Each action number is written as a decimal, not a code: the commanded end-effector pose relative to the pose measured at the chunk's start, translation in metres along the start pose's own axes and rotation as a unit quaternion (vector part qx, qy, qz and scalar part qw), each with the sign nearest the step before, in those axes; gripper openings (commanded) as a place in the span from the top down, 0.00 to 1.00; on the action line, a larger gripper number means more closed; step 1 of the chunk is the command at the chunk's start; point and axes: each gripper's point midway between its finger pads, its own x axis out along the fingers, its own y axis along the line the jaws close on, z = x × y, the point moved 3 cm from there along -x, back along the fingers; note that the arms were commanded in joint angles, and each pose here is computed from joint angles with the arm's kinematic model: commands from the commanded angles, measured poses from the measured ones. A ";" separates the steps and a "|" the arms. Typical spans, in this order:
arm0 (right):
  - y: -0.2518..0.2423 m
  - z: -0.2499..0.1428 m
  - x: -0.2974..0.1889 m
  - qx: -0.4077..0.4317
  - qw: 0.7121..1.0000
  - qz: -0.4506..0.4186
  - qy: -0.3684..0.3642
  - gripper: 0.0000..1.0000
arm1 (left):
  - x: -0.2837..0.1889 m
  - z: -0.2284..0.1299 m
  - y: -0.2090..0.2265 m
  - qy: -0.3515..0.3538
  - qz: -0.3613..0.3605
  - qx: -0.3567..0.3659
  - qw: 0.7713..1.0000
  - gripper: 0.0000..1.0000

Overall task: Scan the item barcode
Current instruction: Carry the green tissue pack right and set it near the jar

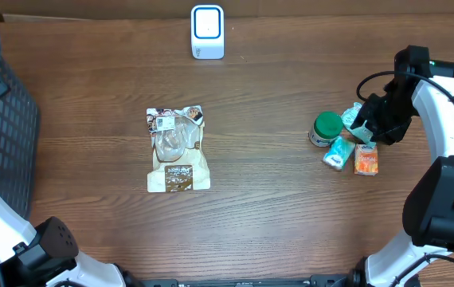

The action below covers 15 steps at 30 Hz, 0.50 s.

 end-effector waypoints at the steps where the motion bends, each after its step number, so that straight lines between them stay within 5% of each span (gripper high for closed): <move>1: 0.016 0.006 -0.028 -0.044 0.998 0.040 -0.020 0.49 | -0.001 0.000 -0.001 -0.002 -0.001 -0.004 1.000 0.00; 8: 0.079 -0.010 -0.087 -0.158 0.975 0.149 -0.036 0.47 | -0.001 0.000 -0.001 -0.002 -0.001 -0.004 1.000 0.00; 15: 0.156 -0.053 -0.085 -0.248 0.939 0.239 -0.010 0.39 | -0.001 0.000 -0.001 -0.002 -0.001 -0.004 1.000 0.00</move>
